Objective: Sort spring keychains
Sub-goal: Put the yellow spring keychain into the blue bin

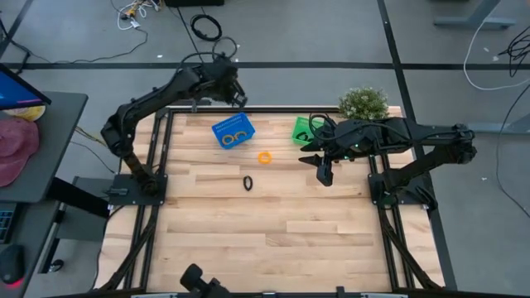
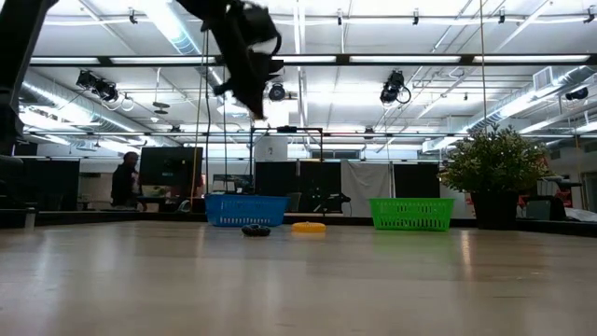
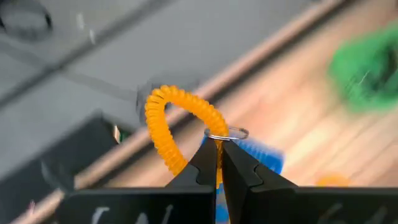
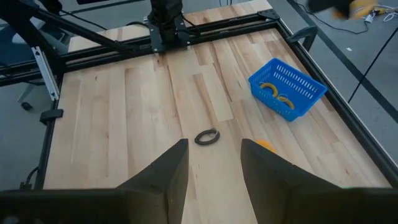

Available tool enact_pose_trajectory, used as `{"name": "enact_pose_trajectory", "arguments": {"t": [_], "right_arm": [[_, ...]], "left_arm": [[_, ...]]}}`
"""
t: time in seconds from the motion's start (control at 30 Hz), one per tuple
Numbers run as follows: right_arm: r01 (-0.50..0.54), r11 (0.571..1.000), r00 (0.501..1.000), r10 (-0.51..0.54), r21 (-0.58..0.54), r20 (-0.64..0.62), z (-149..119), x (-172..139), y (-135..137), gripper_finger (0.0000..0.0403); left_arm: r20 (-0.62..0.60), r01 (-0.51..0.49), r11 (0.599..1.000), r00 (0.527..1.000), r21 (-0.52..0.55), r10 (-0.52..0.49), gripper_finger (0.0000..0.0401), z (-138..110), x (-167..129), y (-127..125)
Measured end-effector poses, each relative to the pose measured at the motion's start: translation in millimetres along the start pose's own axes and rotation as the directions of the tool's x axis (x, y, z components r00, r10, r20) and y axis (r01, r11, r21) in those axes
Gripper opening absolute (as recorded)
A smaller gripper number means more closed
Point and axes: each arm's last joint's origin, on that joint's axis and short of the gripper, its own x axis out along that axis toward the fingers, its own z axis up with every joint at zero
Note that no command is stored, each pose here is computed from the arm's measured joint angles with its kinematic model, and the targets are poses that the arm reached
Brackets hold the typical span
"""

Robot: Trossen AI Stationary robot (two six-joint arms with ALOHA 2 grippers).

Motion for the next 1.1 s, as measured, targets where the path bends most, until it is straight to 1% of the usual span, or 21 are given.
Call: {"name": "enact_pose_trajectory", "arguments": {"t": [0.07,0.13,0.23,0.37,0.47,0.67,0.8,0.93,1.1], "right_arm": [[0.0,1.0,1.0,0.0,0.0,0.0,0,0,0,0.0151],[0.0,1.0,1.0,0.0,0.0,0.0,0,0,0,0.0151],[0.0,1.0,1.0,0.0,0.0,0.0,0,0,0,0.0151],[0.0,1.0,1.0,0.0,0.0,0.0,0,0,0,0.0151],[0.0,1.0,1.0,0.0,0.0,0.0,0,0,0,0.0151],[0.0,1.0,1.0,0.0,0.0,0.0,0,0,0,0.0151],[0.002,1.0,1.0,-0.002,0.002,0.001,0,0,-1,0.0151],[0.0,1.0,1.0,0.0,0.004,0.01,1,0,-1,0.0151],[-0.002,1.0,1.0,0.001,0.016,0.015,2,0,0,0.0151]], "left_arm": [[-0.103,-0.004,1.0,0.995,0.011,0.006,0.0006,-11,14,4],[-0.178,-0.005,1.0,0.984,0.021,0.008,0.0006,-24,28,5],[-0.209,0.017,1.0,0.978,0.021,-0.012,0.0006,-40,45,2],[-0.254,0.089,0.996,0.963,0.002,-0.085,0.0006,-61,65,-1],[-0.285,0.104,0.994,0.953,-0.012,-0.103,0.0006,-75,75,-1],[-0.304,0.172,0.985,0.939,0.014,-0.16,0.0006,-88,86,-1],[-0.353,0.203,0.979,0.917,0.019,-0.183,0.0006,-94,101,-4],[-0.404,0.198,0.98,0.899,0.021,-0.173,0.0006,-101,117,-6],[-0.431,0.19,0.981,0.889,0.047,-0.152,0.0009,-107,131,-7]]}}
